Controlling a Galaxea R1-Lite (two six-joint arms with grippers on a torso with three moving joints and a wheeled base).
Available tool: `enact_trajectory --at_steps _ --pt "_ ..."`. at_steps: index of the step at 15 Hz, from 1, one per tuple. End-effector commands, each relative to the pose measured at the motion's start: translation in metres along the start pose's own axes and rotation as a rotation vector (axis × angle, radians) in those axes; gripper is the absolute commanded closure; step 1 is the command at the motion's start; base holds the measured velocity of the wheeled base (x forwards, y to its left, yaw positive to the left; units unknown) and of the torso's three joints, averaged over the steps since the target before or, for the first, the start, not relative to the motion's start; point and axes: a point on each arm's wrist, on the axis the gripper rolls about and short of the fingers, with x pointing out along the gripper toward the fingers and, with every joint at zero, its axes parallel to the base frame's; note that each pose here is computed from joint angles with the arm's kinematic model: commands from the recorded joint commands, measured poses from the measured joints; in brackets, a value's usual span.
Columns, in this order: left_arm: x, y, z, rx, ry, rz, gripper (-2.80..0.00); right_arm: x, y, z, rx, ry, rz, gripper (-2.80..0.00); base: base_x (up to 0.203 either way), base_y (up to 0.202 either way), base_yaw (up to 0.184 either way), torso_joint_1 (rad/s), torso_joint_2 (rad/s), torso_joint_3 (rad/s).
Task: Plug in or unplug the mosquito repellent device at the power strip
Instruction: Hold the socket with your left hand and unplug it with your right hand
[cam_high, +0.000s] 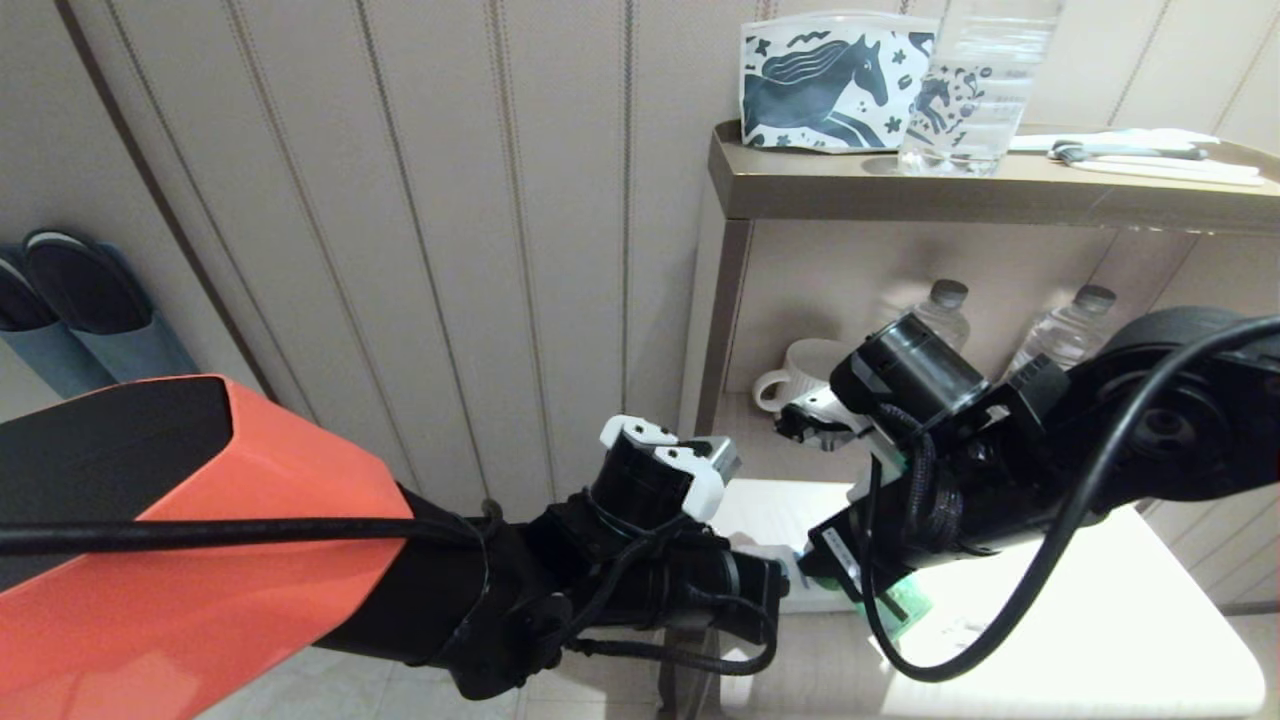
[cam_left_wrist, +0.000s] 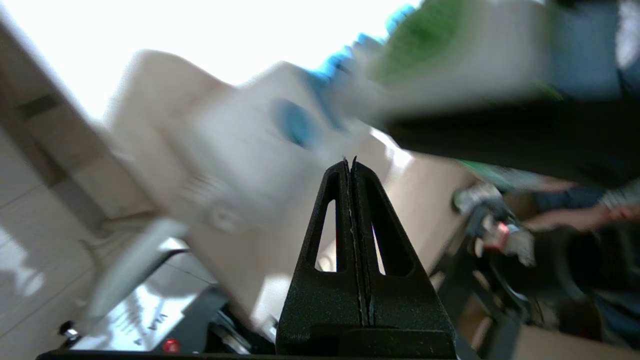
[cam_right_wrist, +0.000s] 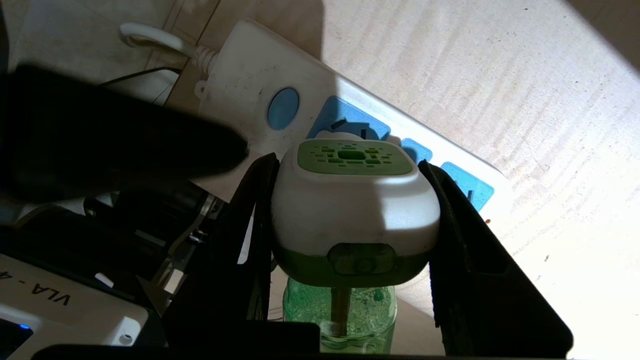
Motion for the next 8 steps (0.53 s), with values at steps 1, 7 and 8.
enact_trajectory --at_steps 1,7,8 --pt "0.005 0.012 0.001 -0.017 -0.001 0.021 0.0 0.001 0.001 -0.001 -0.003 0.006 0.001 0.0 0.0 0.0 0.0 0.0 0.0 0.0" --pt "0.011 0.023 -0.002 -0.024 0.005 0.036 0.0 0.005 0.0 -0.001 0.0 0.017 -0.001 0.0 0.0 0.0 0.0 0.0 0.0 0.0" --pt "0.011 0.023 -0.002 -0.024 0.006 0.036 0.0 0.005 0.0 -0.001 -0.001 0.017 -0.001 0.0 0.0 0.0 0.0 0.0 0.0 0.0"
